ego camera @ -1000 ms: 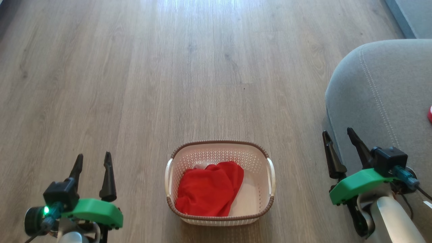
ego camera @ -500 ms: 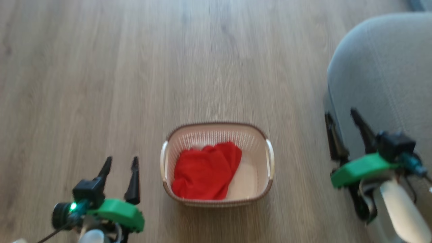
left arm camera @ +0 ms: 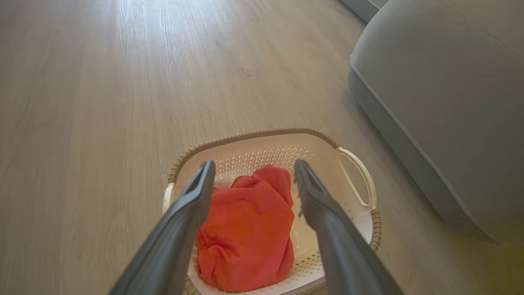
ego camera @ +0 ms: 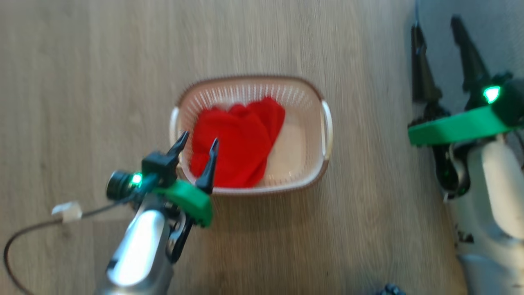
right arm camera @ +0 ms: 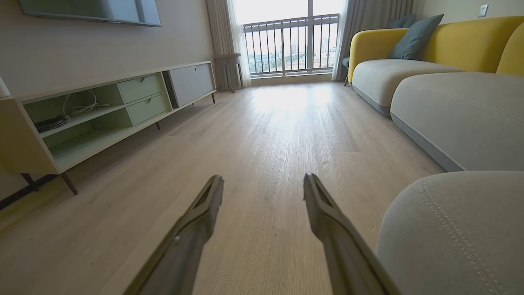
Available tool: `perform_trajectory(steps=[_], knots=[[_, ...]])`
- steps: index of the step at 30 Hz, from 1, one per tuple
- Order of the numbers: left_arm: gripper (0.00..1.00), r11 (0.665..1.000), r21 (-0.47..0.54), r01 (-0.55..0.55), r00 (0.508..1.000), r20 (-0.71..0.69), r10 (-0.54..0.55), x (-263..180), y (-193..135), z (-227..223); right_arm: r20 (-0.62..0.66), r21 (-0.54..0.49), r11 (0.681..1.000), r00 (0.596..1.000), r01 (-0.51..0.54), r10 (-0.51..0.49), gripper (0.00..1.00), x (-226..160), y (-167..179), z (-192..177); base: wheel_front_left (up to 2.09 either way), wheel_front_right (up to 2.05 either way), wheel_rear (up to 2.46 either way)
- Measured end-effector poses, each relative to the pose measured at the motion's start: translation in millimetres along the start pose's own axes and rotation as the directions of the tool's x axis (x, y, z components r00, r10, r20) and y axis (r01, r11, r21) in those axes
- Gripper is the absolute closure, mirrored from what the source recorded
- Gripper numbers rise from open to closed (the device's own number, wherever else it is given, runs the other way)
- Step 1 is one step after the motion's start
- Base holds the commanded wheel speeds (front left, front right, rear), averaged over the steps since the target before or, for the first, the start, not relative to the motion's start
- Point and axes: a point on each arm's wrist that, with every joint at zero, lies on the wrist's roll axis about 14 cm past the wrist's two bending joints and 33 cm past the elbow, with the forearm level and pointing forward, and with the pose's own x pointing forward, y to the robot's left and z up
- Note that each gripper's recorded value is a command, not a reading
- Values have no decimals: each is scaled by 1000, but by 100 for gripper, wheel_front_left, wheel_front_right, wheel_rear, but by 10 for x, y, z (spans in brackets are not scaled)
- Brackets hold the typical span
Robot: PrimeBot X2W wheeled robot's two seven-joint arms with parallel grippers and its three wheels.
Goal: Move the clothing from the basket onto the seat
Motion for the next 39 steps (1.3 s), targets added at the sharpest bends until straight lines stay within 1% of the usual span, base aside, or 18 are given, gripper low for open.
perform_trajectory(steps=[3, 7, 11, 15, 20, 28, 31, 35, 36, 37, 39], knots=[[0, 998, 4, 62, 996, -60, -61, 244, -105, -218, -13, -9, 1000, 1000, 3, -3, 0, 135, -59, -158, 0, 0, 0], [0, 991, 31, 130, 979, -159, -124, 518, -194, -578, -52, -9, 1000, 998, 18, -19, 0, 225, -153, -433, 0, 0, 0], [0, 979, 74, 191, 947, -276, -164, 724, -227, -993, -97, -4, 999, 994, 40, -40, 0, 247, -236, -712, 0, 0, 0], [0, 964, 115, 238, 914, -361, -183, 942, -225, -1302, -135, -8, 998, 989, 64, -64, 0, 231, -329, -935, 0, 0, 0], [0, 932, 172, 319, 868, -449, -215, 1215, -285, -1581, -176, -24, 995, 980, 94, -97, 0, 179, -465, -1157, 0, 0, 0], [0, 885, 251, 391, 798, -571, -191, 1519, -303, -1962, -210, -44, 992, 970, 119, -126, 0, 139, -616, -1347, 0, 0, 0], [0, 870, 282, 404, 777, -609, -163, 1583, -273, -2094, -224, -50, 991, 965, 128, -136, 0, 95, -662, -1398, 0, 0, 0], [0, 842, 340, 419, 755, -646, -115, 1630, -159, -2232, -229, -48, 988, 961, 144, -152, 0, 60, -725, -1426, 0, 0, 0], [0, 842, 340, 419, 755, -646, -115, 1630, -159, -2232, -229, -48, 988, 961, 144, -152, 0, 60, -725, -1426, 0, 0, 0], [0, 821, 368, 436, 742, -663, -97, 1637, -107, -2281, -229, -52, 988, 961, 146, -154, 0, 55, -739, -1429, 0, 0, 0], [0, 806, 391, 445, 733, -676, -77, 1639, -49, -2314, -230, -54, 987, 960, 150, -158, 0, 46, -753, -1437, 0, 0, 0]])
